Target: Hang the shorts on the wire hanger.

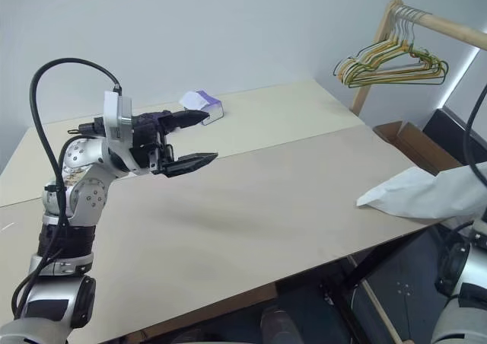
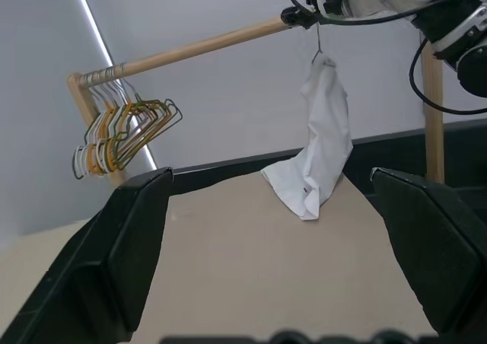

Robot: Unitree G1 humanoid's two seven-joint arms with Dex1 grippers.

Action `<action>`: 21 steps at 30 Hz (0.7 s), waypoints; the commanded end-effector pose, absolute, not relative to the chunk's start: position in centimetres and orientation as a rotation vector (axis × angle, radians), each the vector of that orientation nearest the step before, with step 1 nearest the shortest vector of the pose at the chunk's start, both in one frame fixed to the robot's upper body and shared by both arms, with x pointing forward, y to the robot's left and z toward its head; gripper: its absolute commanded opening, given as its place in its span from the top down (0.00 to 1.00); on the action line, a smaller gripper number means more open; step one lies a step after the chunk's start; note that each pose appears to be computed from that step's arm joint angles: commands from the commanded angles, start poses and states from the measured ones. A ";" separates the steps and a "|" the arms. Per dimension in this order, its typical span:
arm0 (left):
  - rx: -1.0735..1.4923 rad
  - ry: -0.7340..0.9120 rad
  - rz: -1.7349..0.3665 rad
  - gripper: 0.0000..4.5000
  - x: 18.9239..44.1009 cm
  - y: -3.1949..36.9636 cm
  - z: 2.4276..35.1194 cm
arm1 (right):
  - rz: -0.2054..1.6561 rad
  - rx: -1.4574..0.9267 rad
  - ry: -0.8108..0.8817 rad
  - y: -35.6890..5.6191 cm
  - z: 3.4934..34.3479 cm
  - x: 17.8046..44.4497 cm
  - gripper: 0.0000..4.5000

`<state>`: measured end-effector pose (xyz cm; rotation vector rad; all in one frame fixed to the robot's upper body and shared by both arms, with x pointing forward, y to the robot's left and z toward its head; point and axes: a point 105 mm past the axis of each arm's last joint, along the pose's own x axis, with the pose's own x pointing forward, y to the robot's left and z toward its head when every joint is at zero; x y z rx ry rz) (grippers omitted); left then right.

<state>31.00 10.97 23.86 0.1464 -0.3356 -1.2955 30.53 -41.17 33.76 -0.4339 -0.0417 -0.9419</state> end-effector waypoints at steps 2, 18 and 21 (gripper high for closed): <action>0.190 -0.328 -1.205 0.00 30.9 12.8 24.4 | -0.767 -0.559 -0.213 -36.7 36.0 32.1 0.01; 0.243 -0.091 -0.915 0.00 29.1 18.5 19.1 | 0.293 -0.774 -0.038 -18.5 23.7 36.3 0.01; 0.243 -0.028 -0.880 0.00 28.8 19.1 17.6 | 0.453 -0.788 0.043 -16.7 20.8 35.3 0.01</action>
